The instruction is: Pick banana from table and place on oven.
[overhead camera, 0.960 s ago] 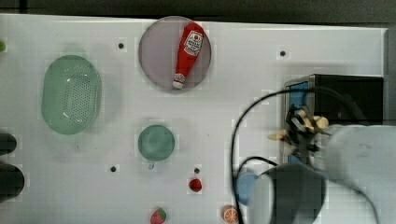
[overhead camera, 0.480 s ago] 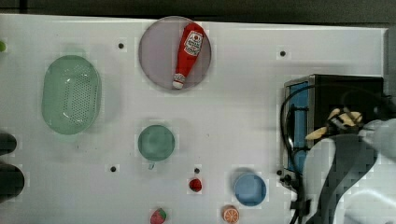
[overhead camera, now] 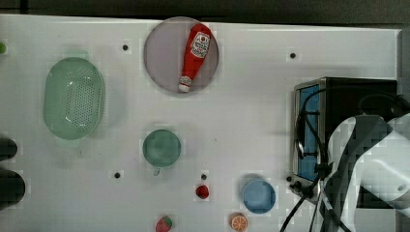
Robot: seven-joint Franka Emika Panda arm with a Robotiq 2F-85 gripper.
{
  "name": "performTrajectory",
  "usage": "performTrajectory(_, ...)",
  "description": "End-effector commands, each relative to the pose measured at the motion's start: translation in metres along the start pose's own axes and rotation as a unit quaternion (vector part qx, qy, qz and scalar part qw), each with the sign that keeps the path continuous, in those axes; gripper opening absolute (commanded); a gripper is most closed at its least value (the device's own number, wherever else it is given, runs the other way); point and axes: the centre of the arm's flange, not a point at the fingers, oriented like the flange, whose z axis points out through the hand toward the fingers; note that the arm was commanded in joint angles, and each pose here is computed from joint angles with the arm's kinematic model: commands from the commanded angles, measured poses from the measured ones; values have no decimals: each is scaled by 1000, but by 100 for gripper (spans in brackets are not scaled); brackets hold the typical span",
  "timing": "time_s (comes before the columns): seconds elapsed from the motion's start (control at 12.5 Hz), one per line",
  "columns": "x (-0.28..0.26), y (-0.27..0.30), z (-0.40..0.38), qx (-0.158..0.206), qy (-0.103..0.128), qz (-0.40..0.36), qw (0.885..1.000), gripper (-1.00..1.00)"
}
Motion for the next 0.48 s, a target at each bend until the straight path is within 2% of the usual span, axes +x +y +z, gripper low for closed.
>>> performTrajectory(0.08, 3, 2, -20, 3, 22, -38, 999, 7)
performTrajectory(0.4, 3, 1, -22, 4, 24, -38, 999, 100)
performTrajectory(0.48, 5, -1, -26, 4, 28, -41, 999, 100)
